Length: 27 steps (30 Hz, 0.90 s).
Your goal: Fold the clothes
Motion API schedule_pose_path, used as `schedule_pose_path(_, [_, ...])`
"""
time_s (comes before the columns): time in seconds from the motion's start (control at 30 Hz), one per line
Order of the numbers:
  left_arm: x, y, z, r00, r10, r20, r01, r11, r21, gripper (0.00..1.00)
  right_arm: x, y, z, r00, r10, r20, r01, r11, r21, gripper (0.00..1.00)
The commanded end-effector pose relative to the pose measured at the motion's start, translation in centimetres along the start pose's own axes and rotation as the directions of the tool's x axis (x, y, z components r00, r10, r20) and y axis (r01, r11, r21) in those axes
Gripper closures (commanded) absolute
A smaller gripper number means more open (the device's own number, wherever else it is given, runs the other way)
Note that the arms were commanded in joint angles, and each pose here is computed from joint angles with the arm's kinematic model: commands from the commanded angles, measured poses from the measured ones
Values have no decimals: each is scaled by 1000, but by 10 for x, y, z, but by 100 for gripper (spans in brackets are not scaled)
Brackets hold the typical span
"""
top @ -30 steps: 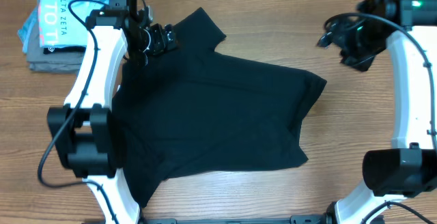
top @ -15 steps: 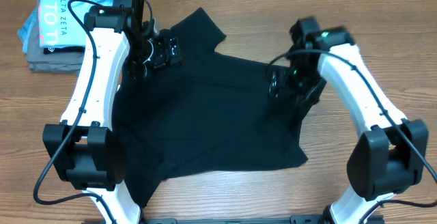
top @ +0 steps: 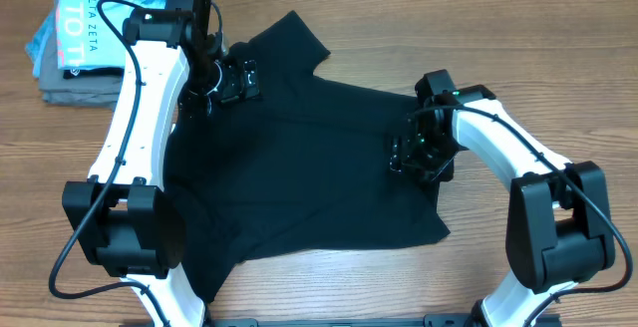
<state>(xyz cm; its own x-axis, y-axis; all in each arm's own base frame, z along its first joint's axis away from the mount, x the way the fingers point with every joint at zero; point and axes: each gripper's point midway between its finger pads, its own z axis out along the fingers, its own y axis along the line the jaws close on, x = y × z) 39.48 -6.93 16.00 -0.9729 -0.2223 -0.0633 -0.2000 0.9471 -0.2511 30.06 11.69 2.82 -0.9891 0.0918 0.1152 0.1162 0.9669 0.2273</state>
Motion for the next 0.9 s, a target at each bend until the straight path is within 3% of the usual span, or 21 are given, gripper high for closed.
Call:
schedule_pose_path(0.0, [-2, 3, 3, 1000, 19, 0, -19, 1000, -19, 0, 1, 11, 5, 999, -34, 10, 34, 999, -20, 26])
schedule_pose_path(0.2, [-2, 3, 3, 1000, 19, -2, -19, 1000, -20, 0, -6, 12, 8, 998, -30, 47, 30, 1000, 2, 30])
schedule_pose_path(0.87, [1, 6, 6, 1000, 15, -14, -15, 999, -30, 0, -9, 4, 13, 998, -26, 55, 24, 999, 45, 30])
